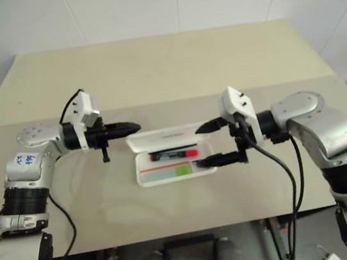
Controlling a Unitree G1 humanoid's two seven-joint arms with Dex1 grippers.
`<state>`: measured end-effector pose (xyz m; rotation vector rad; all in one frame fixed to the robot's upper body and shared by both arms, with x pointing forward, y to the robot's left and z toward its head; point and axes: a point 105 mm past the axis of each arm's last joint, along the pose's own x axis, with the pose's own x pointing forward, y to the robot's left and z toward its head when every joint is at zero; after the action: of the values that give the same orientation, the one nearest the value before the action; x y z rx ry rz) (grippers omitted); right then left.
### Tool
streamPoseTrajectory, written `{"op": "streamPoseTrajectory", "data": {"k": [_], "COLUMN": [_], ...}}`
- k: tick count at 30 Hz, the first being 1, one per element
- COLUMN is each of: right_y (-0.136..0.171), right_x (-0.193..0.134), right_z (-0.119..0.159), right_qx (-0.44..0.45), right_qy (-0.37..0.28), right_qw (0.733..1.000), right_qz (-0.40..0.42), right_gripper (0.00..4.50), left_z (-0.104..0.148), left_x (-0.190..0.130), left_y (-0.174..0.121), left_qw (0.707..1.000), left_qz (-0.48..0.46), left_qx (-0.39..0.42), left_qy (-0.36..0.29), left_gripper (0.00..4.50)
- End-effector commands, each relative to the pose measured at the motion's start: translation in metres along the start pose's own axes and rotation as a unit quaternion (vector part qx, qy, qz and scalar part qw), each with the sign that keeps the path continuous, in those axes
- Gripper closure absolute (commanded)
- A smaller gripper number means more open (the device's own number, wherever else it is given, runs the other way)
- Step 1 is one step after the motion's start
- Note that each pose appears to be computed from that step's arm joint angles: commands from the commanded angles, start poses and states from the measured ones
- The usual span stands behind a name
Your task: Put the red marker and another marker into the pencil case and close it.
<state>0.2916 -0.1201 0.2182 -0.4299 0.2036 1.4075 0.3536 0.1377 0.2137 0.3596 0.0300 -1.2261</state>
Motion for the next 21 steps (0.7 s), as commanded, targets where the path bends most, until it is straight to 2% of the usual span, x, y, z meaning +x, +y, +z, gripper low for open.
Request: {"op": "streamPoseTrajectory", "data": {"k": [1,3,7,14,21], "right_y": [-0.014,-0.024,-0.023,-0.022,-0.019], "right_x": [-0.018,-0.021,-0.028,-0.04,-0.032], "right_z": [0.001,-0.001,0.005,0.021,0.015], "right_qx": [-0.027,-0.026,-0.027,-0.029,-0.028], "right_qy": [0.017,0.023,0.0,-0.05,-0.04], "right_qw": [0.998,0.996,0.997,0.997,0.998], "right_qz": [-0.047,-0.076,-0.068,-0.052,-0.031], "right_gripper": [0.0,0.0,0.0,0.0,0.0], "left_z": [0.01,0.01,0.008,0.007,0.004], "left_x": [0.002,0.005,0.009,0.01,0.017], "left_y": [-0.006,-0.012,-0.028,-0.035,-0.053], "left_qw": [1.0,0.999,0.998,0.997,0.995], "left_qz": [-0.012,-0.026,-0.06,-0.066,-0.09], "left_qx": [0.019,0.02,0.02,0.025,0.026], "left_qy": [-0.007,-0.006,0.003,0.01,0.018], "left_gripper": [4.47,4.47,4.47,4.47,4.47]}}
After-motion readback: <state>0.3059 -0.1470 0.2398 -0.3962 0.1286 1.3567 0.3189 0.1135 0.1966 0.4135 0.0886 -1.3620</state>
